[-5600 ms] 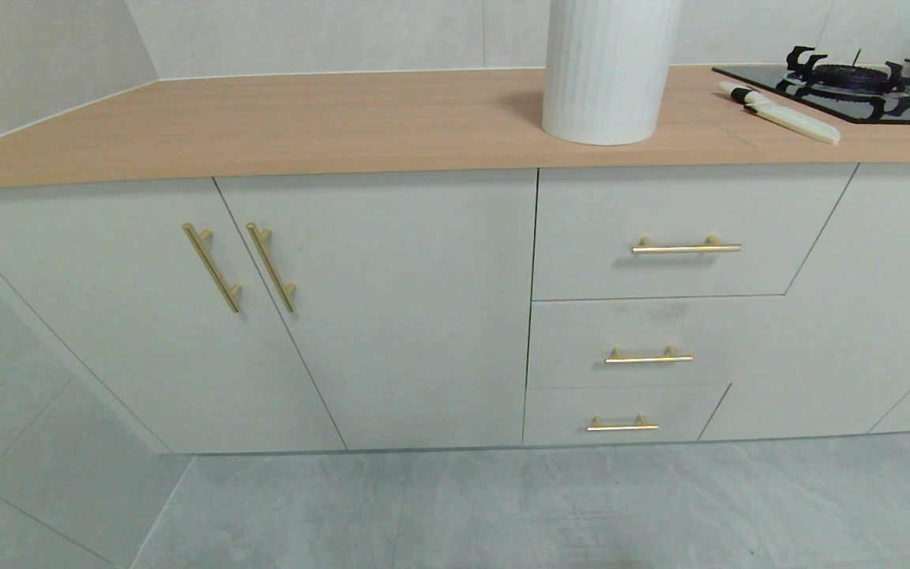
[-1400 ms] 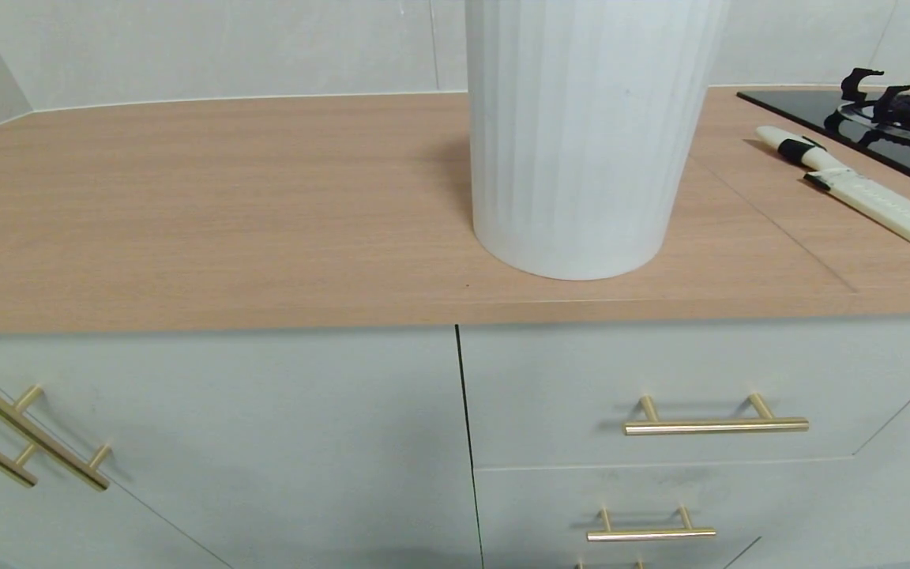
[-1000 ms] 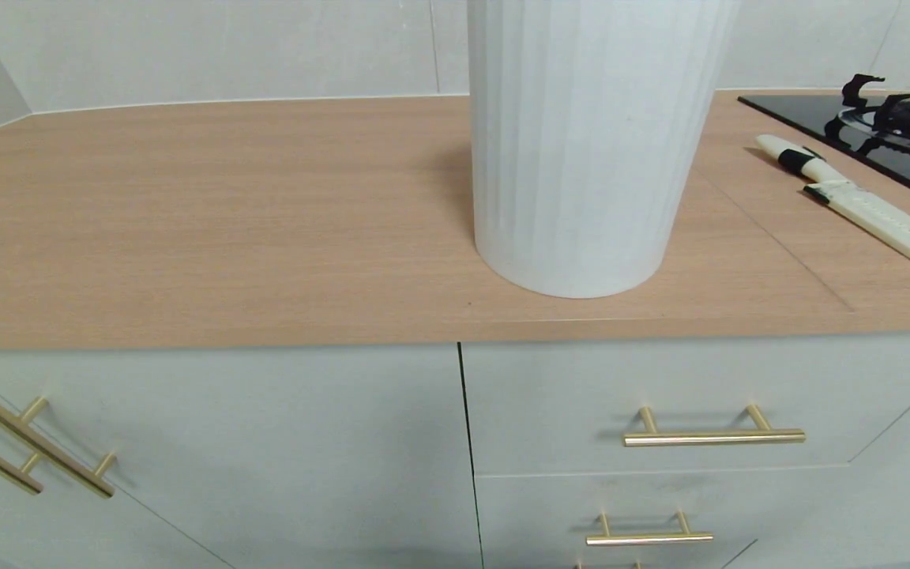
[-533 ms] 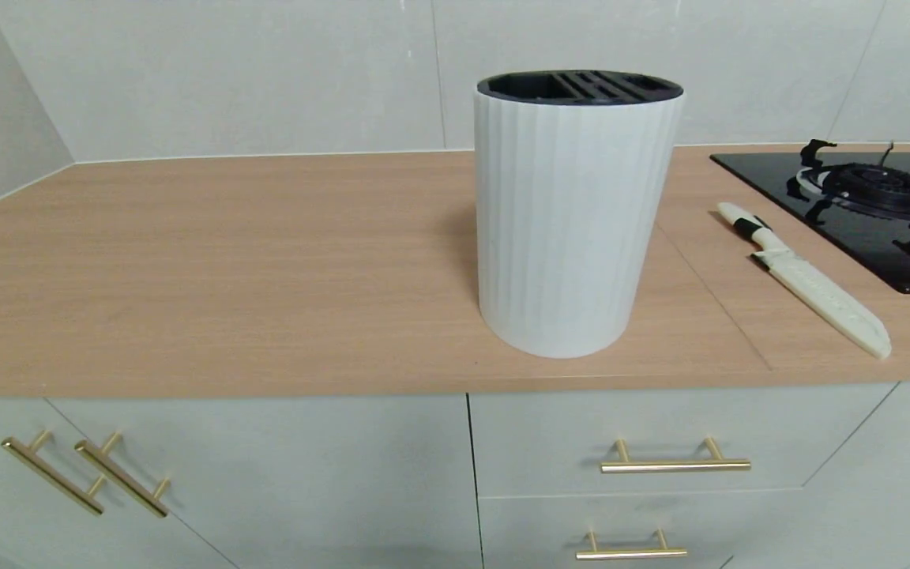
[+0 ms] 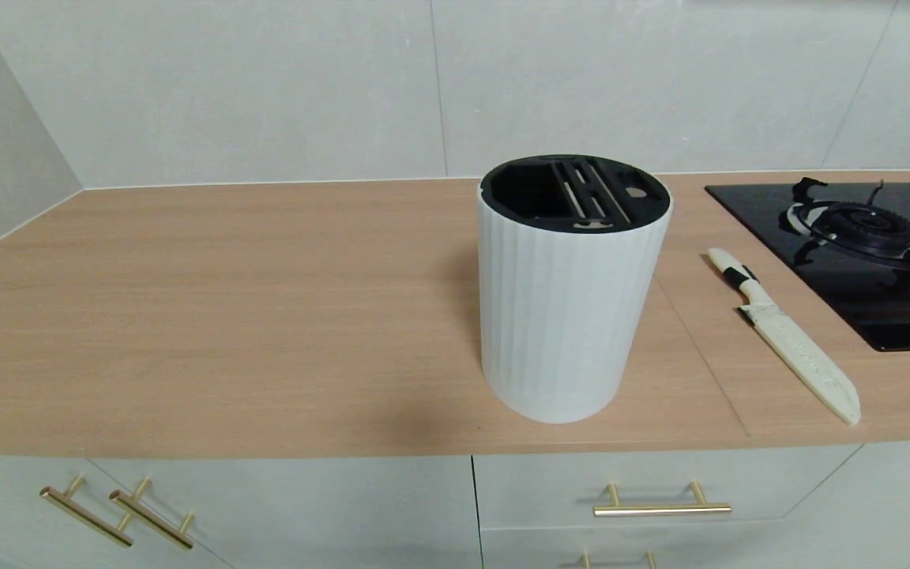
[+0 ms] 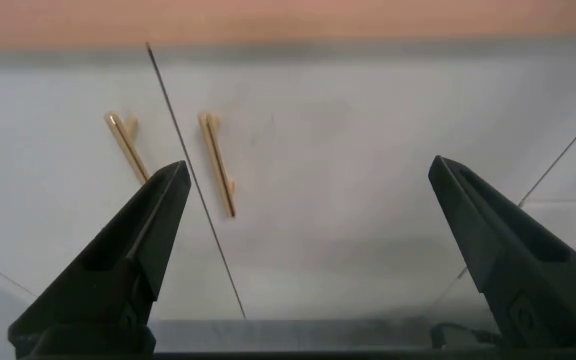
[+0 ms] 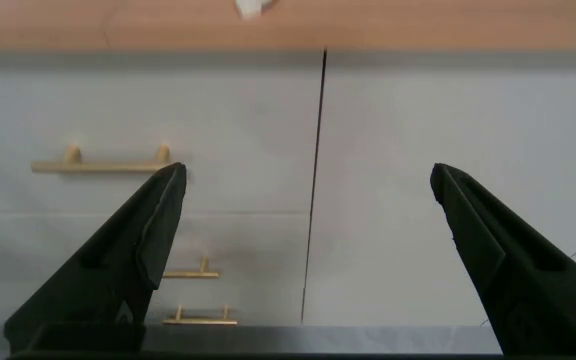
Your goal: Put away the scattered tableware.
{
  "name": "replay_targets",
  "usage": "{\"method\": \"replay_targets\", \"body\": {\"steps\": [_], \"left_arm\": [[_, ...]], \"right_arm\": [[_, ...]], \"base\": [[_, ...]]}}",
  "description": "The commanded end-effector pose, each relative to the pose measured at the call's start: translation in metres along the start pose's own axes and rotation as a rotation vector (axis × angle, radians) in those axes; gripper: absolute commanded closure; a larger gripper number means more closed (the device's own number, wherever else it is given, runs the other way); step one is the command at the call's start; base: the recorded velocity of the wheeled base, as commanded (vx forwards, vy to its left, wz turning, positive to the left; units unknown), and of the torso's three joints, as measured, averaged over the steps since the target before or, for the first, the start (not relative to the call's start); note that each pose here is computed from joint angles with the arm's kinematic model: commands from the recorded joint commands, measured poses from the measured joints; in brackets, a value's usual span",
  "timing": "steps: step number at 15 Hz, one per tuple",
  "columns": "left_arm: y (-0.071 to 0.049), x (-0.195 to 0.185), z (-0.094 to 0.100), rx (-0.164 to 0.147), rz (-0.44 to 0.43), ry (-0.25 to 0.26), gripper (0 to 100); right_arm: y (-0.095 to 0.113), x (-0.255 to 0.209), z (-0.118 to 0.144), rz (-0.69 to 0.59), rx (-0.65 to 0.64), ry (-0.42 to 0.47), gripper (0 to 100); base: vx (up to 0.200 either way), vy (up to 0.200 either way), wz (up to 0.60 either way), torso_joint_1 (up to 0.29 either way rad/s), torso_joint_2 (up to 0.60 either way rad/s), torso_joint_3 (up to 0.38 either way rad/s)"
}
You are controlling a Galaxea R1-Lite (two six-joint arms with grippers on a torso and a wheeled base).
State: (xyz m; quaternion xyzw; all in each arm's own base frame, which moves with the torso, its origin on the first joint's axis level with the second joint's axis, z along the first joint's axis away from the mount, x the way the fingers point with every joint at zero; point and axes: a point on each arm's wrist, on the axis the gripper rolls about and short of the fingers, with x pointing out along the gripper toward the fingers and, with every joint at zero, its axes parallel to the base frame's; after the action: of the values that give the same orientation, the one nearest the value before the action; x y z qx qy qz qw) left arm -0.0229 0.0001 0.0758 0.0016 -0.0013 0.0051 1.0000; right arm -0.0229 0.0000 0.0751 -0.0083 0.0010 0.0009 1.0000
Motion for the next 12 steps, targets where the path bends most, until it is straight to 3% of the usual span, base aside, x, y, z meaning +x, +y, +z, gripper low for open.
{"method": "replay_targets", "body": {"steps": [1, 12], "left_arm": [[0.0, -0.0001, 0.0003, 0.0, 0.001, -0.001, 0], [0.0, 0.0001, -0.0001, 0.0, 0.001, 0.001, 0]], "right_arm": [[0.0, 0.0001, 0.0, 0.0, 0.0, 0.001, 0], [0.0, 0.0001, 0.0, 0.0, 0.0, 0.001, 0]], "base": [[0.0, 0.0, 0.0, 0.232, -0.5, -0.261], [0.0, 0.0, 0.0, 0.259, -0.53, -0.278]]}}
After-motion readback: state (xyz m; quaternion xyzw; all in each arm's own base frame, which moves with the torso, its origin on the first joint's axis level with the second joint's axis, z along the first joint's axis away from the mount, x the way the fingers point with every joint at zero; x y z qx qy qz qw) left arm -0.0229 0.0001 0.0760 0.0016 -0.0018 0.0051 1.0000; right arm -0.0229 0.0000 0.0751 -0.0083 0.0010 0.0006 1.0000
